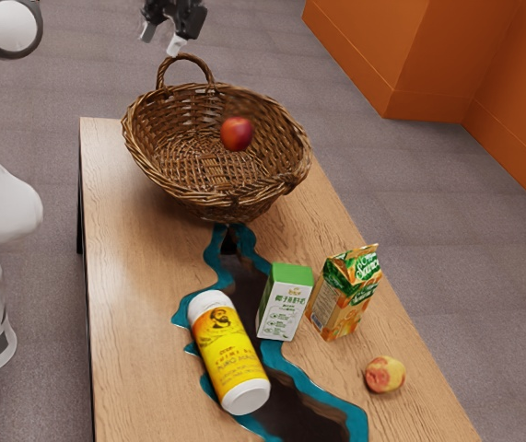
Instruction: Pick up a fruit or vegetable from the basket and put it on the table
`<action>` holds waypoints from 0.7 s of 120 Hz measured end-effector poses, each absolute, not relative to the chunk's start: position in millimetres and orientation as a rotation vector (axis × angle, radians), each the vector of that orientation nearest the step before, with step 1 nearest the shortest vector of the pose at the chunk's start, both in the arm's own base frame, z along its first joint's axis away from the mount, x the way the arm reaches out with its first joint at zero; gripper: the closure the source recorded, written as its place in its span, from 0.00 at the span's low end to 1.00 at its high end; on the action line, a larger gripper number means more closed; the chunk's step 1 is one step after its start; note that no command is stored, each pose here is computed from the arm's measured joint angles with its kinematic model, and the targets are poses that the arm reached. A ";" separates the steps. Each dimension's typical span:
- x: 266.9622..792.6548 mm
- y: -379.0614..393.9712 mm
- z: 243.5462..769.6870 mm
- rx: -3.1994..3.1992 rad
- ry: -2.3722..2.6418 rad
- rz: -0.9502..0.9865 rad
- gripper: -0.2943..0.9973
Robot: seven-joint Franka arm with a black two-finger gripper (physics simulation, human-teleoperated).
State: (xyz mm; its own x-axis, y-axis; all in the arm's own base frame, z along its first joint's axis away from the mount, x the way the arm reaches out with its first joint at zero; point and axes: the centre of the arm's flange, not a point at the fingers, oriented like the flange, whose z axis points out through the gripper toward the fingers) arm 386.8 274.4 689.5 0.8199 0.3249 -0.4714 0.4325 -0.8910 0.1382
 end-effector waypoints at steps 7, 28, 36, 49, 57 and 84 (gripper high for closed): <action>408.0 291.4 673.3 2.807 0.651 -0.517 0.24; 447.0 215.4 797.9 3.039 0.508 0.119 0.24; 480.5 108.6 803.5 3.088 0.185 0.187 0.24; 532.5 40.3 694.5 3.135 -0.023 -0.021 0.24; 543.8 31.5 668.2 3.120 -0.042 -0.017 0.24; 549.4 236.5 576.6 3.024 0.414 -0.028 0.24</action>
